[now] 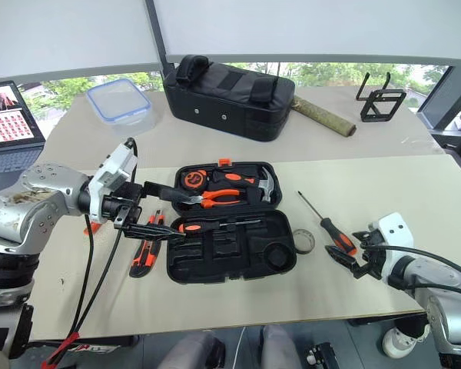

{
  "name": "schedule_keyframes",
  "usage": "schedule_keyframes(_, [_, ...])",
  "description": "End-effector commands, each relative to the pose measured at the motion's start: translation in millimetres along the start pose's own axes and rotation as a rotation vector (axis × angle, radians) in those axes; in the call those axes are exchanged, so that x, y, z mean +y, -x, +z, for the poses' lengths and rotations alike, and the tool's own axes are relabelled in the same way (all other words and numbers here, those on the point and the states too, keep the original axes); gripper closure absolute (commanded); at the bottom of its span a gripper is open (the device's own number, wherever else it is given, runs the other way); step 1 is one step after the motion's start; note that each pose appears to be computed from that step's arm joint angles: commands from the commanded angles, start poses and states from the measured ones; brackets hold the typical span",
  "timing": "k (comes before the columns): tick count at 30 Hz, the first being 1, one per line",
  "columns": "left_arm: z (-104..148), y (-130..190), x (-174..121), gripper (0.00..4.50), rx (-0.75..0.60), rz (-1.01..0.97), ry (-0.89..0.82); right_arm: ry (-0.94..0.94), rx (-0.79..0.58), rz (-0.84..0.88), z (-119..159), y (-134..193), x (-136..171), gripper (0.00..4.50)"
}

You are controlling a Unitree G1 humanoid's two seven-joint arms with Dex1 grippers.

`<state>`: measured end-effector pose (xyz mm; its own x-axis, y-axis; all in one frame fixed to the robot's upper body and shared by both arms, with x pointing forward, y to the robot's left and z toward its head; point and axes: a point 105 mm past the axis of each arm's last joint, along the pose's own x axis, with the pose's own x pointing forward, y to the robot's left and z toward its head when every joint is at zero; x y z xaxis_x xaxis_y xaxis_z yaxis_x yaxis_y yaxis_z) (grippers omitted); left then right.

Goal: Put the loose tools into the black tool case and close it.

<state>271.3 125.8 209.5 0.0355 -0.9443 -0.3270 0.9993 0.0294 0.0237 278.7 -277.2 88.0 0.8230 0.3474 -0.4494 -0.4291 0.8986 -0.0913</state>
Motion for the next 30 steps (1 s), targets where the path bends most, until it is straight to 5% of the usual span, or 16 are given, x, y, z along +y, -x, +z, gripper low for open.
schedule_keyframes(1, [9, 4, -5, 0.0, 0.009, 0.011, -0.047, 0.019, -0.027, -0.01, 3, 0, -10, 1.77])
schedule_keyframes(6, [7, 6, -7, 0.0, 0.033, 0.019, -0.058, 0.043, -0.081, 0.006, 22, 10, -19, 3.45])
schedule_keyframes(11, [2, 9, -9, 0.0, 0.064, 0.021, -0.052, 0.181, -0.199, 0.184, 80, 22, -7, 3.49])
schedule_keyframes(14, [-6, 13, -13, 0.0, 0.116, -0.001, -0.059, 0.374, -0.21, 0.428, 108, 23, 34, 3.49])
schedule_keyframes(21, [-11, 23, -16, 0.0, 0.174, -0.011, -0.075, 0.781, -0.167, 0.807, 114, -4, 110, 3.49])
schedule_keyframes(30, [-6, 27, -15, 0.0, 0.18, 0.027, -0.08, 0.952, -0.109, 0.787, 119, -58, 106, 3.49])
